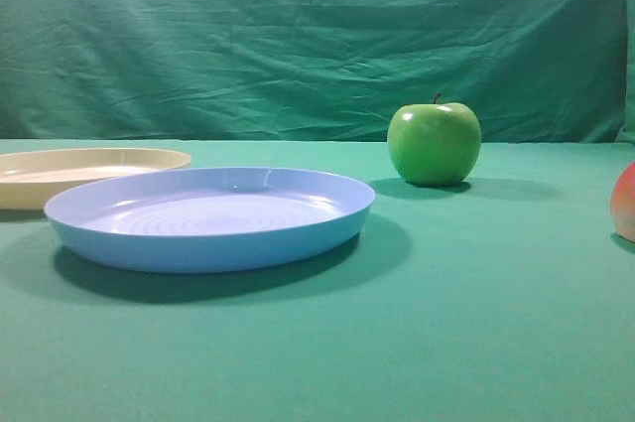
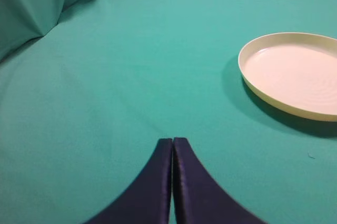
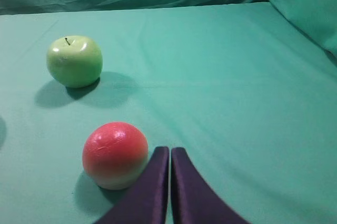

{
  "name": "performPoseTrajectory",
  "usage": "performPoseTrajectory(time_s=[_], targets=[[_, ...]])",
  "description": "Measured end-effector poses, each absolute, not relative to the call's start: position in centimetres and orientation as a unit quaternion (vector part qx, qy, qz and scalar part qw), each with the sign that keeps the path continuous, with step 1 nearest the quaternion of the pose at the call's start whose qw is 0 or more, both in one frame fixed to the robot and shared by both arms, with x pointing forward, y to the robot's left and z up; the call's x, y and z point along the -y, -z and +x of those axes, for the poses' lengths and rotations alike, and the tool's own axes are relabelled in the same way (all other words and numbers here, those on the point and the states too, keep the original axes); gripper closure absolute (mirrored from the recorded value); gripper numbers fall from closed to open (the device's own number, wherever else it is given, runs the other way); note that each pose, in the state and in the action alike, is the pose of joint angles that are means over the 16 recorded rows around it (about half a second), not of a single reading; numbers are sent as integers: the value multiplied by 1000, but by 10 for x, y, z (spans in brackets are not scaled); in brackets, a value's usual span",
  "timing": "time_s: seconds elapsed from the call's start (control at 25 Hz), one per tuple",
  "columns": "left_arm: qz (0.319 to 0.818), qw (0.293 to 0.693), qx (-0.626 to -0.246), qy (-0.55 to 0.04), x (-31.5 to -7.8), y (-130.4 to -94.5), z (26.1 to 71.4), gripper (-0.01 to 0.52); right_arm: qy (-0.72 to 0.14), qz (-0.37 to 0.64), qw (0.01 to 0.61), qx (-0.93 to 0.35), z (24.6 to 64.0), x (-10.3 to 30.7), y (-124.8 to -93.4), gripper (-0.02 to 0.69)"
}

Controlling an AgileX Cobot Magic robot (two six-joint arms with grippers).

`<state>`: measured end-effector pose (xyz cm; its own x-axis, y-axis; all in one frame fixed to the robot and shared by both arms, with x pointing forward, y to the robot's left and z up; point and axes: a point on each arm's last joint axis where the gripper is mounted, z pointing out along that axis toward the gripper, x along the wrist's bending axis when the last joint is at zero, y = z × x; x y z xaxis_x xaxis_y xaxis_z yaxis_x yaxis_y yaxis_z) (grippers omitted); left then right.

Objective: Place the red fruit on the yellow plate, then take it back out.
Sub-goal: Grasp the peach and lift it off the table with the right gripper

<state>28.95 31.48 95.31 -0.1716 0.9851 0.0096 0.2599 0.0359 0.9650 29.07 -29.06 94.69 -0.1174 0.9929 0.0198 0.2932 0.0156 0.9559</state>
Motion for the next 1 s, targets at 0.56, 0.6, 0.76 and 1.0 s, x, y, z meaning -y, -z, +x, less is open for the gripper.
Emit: performPoseTrajectory(time_s=[0.56, 0.6, 0.76, 1.0], targets=[[513, 388, -606, -467, -315, -953, 290, 514, -450, 538, 389, -597, 291, 291, -947, 665], [513, 388, -606, -467, -315, -953, 290, 514, -450, 538, 389, -597, 291, 291, -947, 665], [513, 388, -606, -467, -315, -953, 290, 514, -463, 538, 391, -586, 291, 290, -950, 665], [513, 388, -606, -467, -315, -953, 290, 514, -514, 525, 414, -538, 294, 291, -963, 665]])
